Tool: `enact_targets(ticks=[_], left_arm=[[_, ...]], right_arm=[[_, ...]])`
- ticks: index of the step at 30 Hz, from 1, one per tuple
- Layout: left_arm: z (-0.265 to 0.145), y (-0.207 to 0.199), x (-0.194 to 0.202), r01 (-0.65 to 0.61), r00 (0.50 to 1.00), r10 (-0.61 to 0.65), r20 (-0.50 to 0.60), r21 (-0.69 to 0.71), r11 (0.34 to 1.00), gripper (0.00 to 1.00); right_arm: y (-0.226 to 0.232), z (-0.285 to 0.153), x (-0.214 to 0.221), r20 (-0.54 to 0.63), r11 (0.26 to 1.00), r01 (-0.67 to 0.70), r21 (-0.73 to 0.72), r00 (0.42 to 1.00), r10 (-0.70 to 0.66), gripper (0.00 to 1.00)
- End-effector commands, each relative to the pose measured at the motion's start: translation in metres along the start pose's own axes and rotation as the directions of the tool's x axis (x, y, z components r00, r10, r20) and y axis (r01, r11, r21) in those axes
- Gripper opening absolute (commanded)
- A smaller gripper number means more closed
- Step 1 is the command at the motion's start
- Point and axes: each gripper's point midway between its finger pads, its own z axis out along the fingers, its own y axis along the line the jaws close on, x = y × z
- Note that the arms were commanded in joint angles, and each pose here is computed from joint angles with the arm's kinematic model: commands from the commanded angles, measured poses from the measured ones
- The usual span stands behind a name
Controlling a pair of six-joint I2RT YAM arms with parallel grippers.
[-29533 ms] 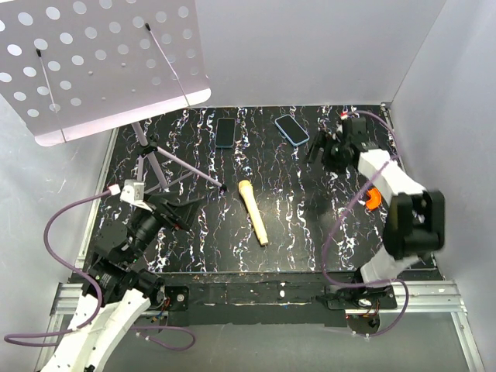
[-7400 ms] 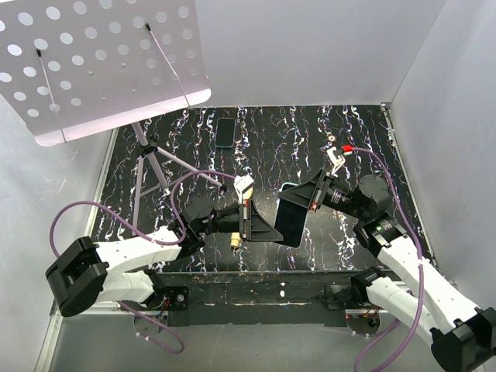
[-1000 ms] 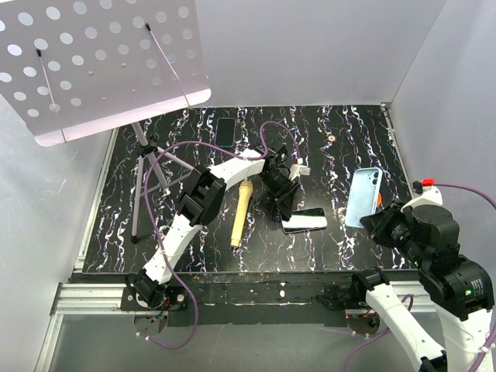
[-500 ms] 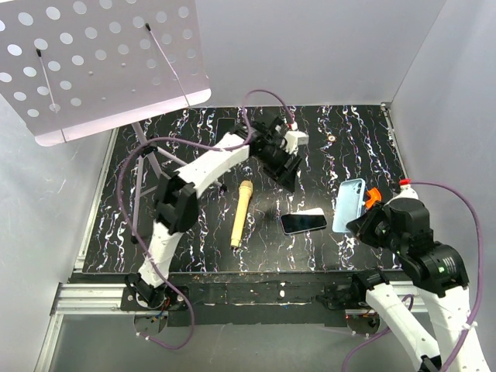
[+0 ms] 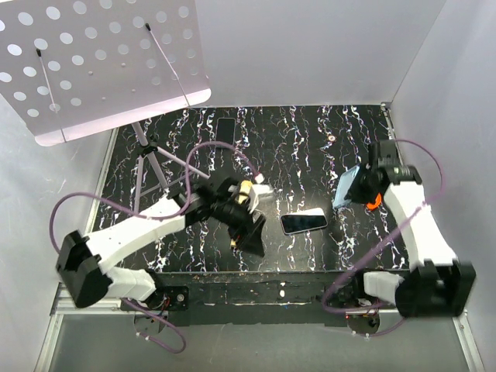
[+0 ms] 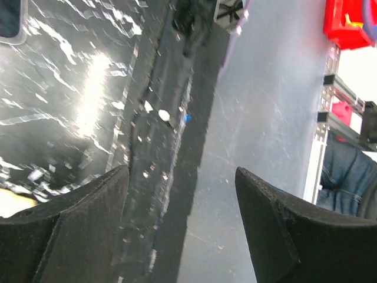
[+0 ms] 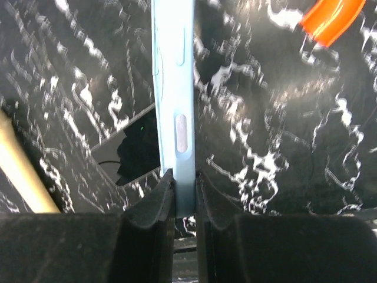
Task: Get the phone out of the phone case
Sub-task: Place the phone case at the center of the board, then adjust the phone at the center of the board.
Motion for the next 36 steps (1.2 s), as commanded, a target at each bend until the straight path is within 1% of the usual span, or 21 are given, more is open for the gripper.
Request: enact_targets(ticks=[1, 2, 5, 7, 10, 12, 13, 14, 15, 16, 17, 18, 19, 20, 23, 25, 27, 29, 30, 32, 36], left_arm=[[-0.012, -0.04, 0.027, -0.03, 0.996, 0.02, 0.081, 0.117, 0.993, 0.72], [-0.014, -0.043, 0.035, -0.023, 0.996, 0.012, 0.091, 0.12, 0.992, 0.73], [-0.022, -0.05, 0.053, -0.005, 0.994, -0.01, 0.113, 0.128, 0.992, 0.74], [-0.027, -0.053, 0.061, -0.012, 0.991, -0.005, 0.13, 0.13, 0.991, 0.75], [-0.036, -0.057, 0.068, -0.023, 0.989, 0.004, 0.147, 0.122, 0.992, 0.76], [-0.041, -0.061, 0.069, -0.03, 0.988, 0.011, 0.156, 0.117, 0.993, 0.77], [-0.042, -0.06, 0.07, -0.027, 0.987, 0.009, 0.159, 0.109, 0.994, 0.77], [-0.043, -0.06, 0.07, -0.029, 0.986, 0.011, 0.165, 0.104, 0.994, 0.77], [-0.044, -0.06, 0.069, -0.032, 0.985, 0.015, 0.172, 0.097, 0.995, 0.78], [-0.044, -0.059, 0.067, -0.031, 0.984, 0.015, 0.175, 0.089, 0.996, 0.77], [-0.043, -0.057, 0.067, -0.027, 0.985, 0.012, 0.175, 0.08, 0.996, 0.78], [-0.043, -0.056, 0.065, -0.026, 0.984, 0.013, 0.175, 0.073, 0.997, 0.78], [-0.042, -0.055, 0.061, -0.028, 0.984, 0.016, 0.177, 0.067, 0.997, 0.78], [-0.041, -0.053, 0.057, -0.025, 0.984, 0.014, 0.177, 0.06, 0.998, 0.79], [-0.037, -0.048, 0.044, -0.012, 0.984, 0.006, 0.179, 0.036, 0.999, 0.79], [-0.033, -0.039, 0.032, 0.006, 0.981, -0.006, 0.195, 0.0, 1.0, 0.79], [-0.029, -0.028, 0.02, 0.047, 0.975, -0.035, 0.218, -0.05, 0.998, 0.79], [-0.023, -0.012, 0.006, 0.098, 0.967, -0.067, 0.247, -0.113, 0.989, 0.78], [-0.02, -0.003, 0.0, 0.128, 0.961, -0.087, 0.261, -0.146, 0.981, 0.78], [-0.011, 0.007, -0.013, 0.167, 0.952, -0.117, 0.284, -0.159, 0.973, 0.77], [0.008, 0.016, -0.034, 0.242, 0.927, -0.193, 0.323, -0.12, 0.963, 0.75]], right_arm=[[0.006, 0.042, -0.086, -0.013, 0.998, 0.034, -0.06, 0.999, -0.035, 0.01], [0.007, 0.053, -0.096, -0.061, 0.996, 0.019, -0.09, 0.998, -0.024, 0.01], [0.015, 0.083, -0.126, -0.071, 0.978, 0.018, -0.207, 0.997, -0.033, 0.01], [0.022, 0.105, -0.133, -0.116, 0.964, 0.006, -0.265, 0.993, -0.038, 0.01], [0.024, 0.121, -0.148, -0.135, 0.96, 0.039, -0.277, 0.988, -0.08, 0.01], [0.01, 0.131, -0.151, -0.154, 0.977, 0.054, -0.205, 0.984, -0.087, 0.02], [-0.001, 0.133, -0.15, -0.175, 0.988, 0.053, -0.143, 0.982, -0.078, 0.07], [-0.023, 0.135, -0.152, -0.192, 0.999, 0.046, -0.016, 0.98, -0.049, 0.15], [-0.036, 0.133, -0.154, -0.199, 0.997, 0.049, 0.063, 0.979, -0.035, 0.23], [-0.046, 0.129, -0.156, -0.196, 0.991, 0.055, 0.125, 0.98, -0.03, 0.35], [-0.055, 0.125, -0.158, -0.18, 0.983, 0.057, 0.177, 0.983, -0.025, 0.51], [-0.056, 0.117, -0.16, -0.156, 0.98, 0.053, 0.191, 0.987, -0.023, 0.62], [-0.054, 0.109, -0.16, -0.136, 0.98, 0.043, 0.192, 0.991, -0.016, 0.69], [-0.05, 0.1, -0.161, -0.109, 0.982, 0.041, 0.183, 0.994, -0.021, 0.78], [-0.019, 0.063, -0.152, -0.026, 0.992, 0.064, 0.11, 0.998, -0.061, 0.82], [0.0, 0.04, -0.133, 0.011, 0.993, 0.091, 0.078, 0.996, -0.092, 0.83], [0.034, 0.018, -0.103, 0.062, 0.99, 0.134, -0.044, 0.989, -0.131, 0.84], [0.06, 0.008, -0.058, 0.059, 0.97, 0.154, -0.188, 0.988, -0.145, 0.85], [0.064, 0.005, -0.044, 0.074, 0.962, 0.163, -0.221, 0.986, -0.15, 0.85], [0.049, 0.012, -0.003, 0.041, 0.969, 0.136, -0.209, 0.991, -0.13, 0.84], [0.028, 0.021, 0.038, -0.033, 0.975, 0.085, -0.205, 0.995, -0.094, 0.74]])
